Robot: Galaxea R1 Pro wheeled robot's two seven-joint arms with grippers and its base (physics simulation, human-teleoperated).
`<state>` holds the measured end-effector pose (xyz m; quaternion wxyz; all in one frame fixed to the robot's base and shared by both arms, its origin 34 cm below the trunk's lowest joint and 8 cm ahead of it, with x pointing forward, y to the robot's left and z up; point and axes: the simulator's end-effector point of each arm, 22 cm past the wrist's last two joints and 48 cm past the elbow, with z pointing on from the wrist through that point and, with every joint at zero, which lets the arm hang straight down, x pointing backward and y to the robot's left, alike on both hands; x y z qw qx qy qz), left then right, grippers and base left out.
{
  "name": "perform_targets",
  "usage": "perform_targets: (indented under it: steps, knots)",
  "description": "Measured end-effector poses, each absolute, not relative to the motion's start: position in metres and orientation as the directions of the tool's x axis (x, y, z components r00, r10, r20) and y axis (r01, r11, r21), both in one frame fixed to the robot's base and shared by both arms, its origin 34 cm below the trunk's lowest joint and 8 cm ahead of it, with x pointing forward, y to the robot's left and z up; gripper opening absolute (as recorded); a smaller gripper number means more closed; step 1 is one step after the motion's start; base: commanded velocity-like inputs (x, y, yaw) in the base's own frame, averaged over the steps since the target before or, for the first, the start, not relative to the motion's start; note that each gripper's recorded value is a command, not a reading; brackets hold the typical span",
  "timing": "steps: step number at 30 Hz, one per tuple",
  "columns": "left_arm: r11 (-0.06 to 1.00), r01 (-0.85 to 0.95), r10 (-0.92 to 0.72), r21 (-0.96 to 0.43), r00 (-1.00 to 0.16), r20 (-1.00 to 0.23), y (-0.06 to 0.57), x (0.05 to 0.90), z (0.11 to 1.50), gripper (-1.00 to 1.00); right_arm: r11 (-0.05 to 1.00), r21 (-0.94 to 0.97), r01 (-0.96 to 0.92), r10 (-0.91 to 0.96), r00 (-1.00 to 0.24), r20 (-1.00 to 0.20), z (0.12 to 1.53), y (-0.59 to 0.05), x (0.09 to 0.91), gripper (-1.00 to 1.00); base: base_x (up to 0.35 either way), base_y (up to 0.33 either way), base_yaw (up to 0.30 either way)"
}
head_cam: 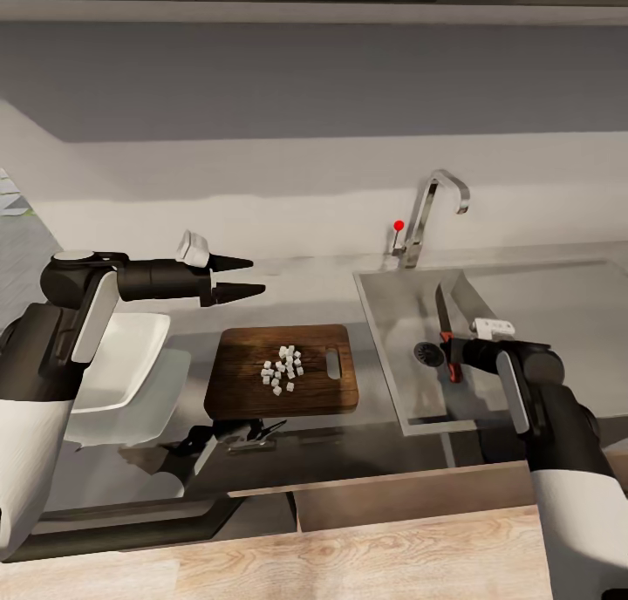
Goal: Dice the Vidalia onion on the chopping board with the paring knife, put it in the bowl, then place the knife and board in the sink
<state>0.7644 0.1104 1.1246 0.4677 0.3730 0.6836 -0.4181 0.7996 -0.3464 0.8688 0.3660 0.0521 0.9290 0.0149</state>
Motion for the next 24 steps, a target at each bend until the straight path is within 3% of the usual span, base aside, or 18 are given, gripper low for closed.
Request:
perform_targets:
  steps: [10, 24]
  knots:
    - [0.373, 0.901, 0.119, -0.223, -0.285, -0.951, 0.111, 0.764, 1.125, 1.0, 0.989, 0.063, 0.131, 0.143, -0.808, -0.572, 0.819, -0.354, 0.792, -1.0, 0.0, 0.0, 0.0]
    - [0.371, 0.902, 0.119, -0.223, -0.284, -0.951, 0.11, 0.764, 1.125, 1.0, 0.989, 0.068, 0.132, 0.147, -0.812, -0.564, 0.816, -0.352, 0.792, -1.0, 0.0, 0.0, 0.0]
